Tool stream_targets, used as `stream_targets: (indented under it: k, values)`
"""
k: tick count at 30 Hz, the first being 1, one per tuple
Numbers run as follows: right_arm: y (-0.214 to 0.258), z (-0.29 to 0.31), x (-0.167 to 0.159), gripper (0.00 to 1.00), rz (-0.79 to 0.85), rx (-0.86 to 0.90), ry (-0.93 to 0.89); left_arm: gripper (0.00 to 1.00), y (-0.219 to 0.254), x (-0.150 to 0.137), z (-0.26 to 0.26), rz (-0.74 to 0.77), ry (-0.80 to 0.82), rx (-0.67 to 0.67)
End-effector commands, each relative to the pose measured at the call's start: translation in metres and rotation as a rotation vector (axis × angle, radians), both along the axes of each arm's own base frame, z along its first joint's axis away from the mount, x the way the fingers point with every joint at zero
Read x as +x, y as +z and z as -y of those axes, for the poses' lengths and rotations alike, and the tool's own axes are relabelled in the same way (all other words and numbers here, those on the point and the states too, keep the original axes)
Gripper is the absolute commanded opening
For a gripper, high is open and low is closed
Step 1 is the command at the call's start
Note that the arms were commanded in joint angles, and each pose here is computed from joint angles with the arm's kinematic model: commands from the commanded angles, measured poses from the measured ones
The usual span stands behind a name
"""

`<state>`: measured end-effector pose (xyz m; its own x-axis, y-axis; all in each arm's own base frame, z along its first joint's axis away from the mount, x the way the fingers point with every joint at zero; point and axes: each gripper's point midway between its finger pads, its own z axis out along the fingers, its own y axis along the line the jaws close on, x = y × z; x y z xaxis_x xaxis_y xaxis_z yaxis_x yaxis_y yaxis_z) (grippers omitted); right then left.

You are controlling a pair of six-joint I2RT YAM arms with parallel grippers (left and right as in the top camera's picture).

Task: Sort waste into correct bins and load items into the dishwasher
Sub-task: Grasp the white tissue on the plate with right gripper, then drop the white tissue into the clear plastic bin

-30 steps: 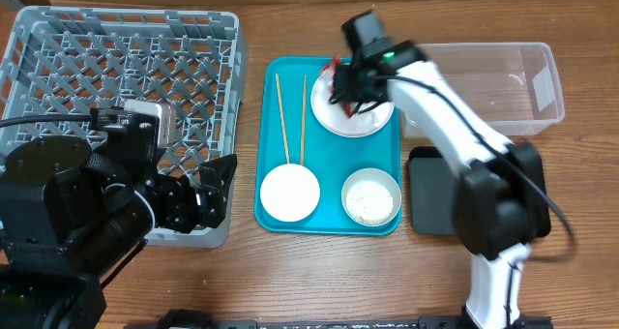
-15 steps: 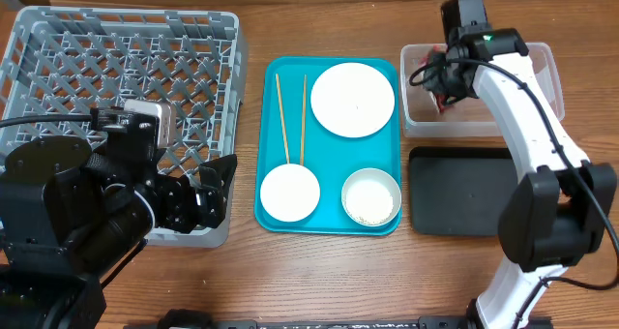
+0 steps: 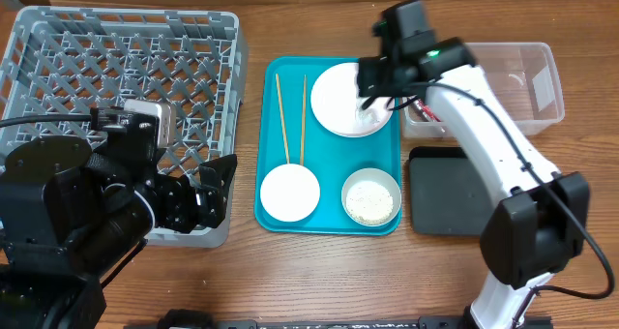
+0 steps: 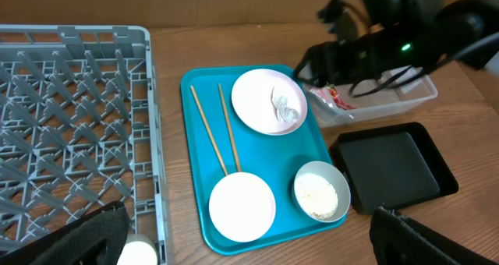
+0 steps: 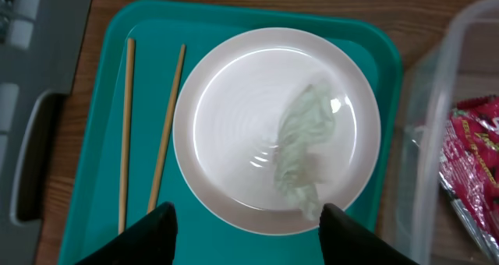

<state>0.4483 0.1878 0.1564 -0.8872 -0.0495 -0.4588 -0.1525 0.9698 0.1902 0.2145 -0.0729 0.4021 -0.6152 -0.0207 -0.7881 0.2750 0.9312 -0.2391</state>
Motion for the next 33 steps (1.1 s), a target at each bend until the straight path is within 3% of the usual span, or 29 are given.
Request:
stream_targets:
  k: [1,5,12,14,17,18,24,33]
  values:
    - [-0.039,-0.001,0.008,0.61,0.026,-0.218,-0.028,1.00,0.001,0.000,0.003,0.003,-0.017,-0.001]
    - [-0.077,0.001,0.021,0.62,0.026,-0.305,-0.049,1.00,0.001,0.000,0.003,0.003,-0.017,-0.001]
    - [-0.122,0.008,0.023,0.61,-0.062,-0.289,-0.071,1.00,0.001,0.000,0.003,0.003,-0.017,-0.001]
    - [-0.132,0.003,0.017,0.51,-0.103,-0.267,-0.051,1.00,0.001,0.000,0.003,0.003,-0.017,-0.001]
    - [-0.138,-0.005,0.009,0.21,-0.140,-0.240,-0.025,1.00,0.001,0.000,0.003,0.003,-0.017,-0.001]
    - [-0.135,-0.007,0.008,0.18,-0.138,-0.239,-0.022,1.00,0.001,0.000,0.003,0.003,-0.017,-0.001]
    - [-0.080,-0.013,0.016,0.07,-0.064,-0.201,-0.026,1.00,0.001,0.000,0.003,0.003,-0.017,-0.001]
    - [0.042,0.039,0.025,0.06,0.118,-0.124,-0.146,1.00,0.001,0.000,0.003,0.003,-0.017,-0.001]
